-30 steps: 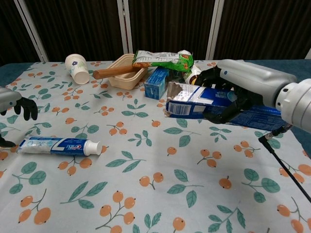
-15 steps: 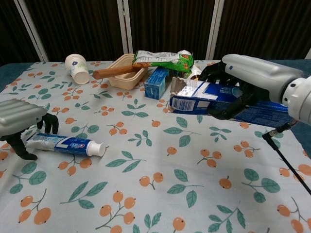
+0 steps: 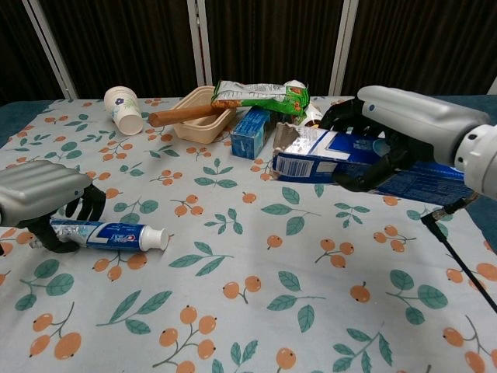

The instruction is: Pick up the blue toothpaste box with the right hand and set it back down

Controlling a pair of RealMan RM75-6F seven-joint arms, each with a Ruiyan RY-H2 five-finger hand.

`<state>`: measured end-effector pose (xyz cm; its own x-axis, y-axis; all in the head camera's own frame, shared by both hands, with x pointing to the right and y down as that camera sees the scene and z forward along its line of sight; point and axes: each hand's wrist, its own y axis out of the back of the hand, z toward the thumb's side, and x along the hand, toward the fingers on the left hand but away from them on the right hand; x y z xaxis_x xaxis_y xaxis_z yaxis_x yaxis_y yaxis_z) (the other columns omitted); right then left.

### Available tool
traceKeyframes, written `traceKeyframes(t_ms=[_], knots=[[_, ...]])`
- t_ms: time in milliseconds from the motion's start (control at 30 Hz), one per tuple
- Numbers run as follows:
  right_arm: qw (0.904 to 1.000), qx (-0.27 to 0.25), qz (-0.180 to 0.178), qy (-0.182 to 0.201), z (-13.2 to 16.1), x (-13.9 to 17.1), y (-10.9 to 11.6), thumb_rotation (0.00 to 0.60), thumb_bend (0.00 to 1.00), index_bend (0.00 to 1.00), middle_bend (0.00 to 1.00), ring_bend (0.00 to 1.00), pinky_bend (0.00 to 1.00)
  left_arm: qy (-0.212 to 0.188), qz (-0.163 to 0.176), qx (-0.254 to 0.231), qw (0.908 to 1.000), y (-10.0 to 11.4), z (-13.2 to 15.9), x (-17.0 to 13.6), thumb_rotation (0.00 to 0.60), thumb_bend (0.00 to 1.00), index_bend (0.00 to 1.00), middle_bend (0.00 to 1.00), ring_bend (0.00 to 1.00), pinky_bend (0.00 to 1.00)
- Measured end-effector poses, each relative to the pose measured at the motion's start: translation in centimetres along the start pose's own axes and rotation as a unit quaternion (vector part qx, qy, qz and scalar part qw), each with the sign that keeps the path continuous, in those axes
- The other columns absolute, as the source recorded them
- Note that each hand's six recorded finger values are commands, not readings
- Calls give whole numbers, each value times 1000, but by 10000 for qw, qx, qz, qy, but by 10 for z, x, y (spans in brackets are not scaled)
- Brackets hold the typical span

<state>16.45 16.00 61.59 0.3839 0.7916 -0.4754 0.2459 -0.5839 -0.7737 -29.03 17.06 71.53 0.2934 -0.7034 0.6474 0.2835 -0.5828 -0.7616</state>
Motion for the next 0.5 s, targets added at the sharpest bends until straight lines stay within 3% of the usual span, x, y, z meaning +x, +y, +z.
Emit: traceKeyframes(t_ms=[267,433,500], knots=[[9999,-54,-96,-22,-1,3,10,600,400,404,474,430,373,55,135,154,9998,6,-6,-1,600,480,718,751,678,689],[9997,-175,-170,-28,-1,5,20,600,402,404,474,430,373,-90,529,336,9980,34,-9,0,600,480,718,748,678,689],[9996,-217,-198,-31,-1,7,24,600,402,404,474,430,373,-215,825,495,9951,55,-9,2,600,480,718,747,678,689]])
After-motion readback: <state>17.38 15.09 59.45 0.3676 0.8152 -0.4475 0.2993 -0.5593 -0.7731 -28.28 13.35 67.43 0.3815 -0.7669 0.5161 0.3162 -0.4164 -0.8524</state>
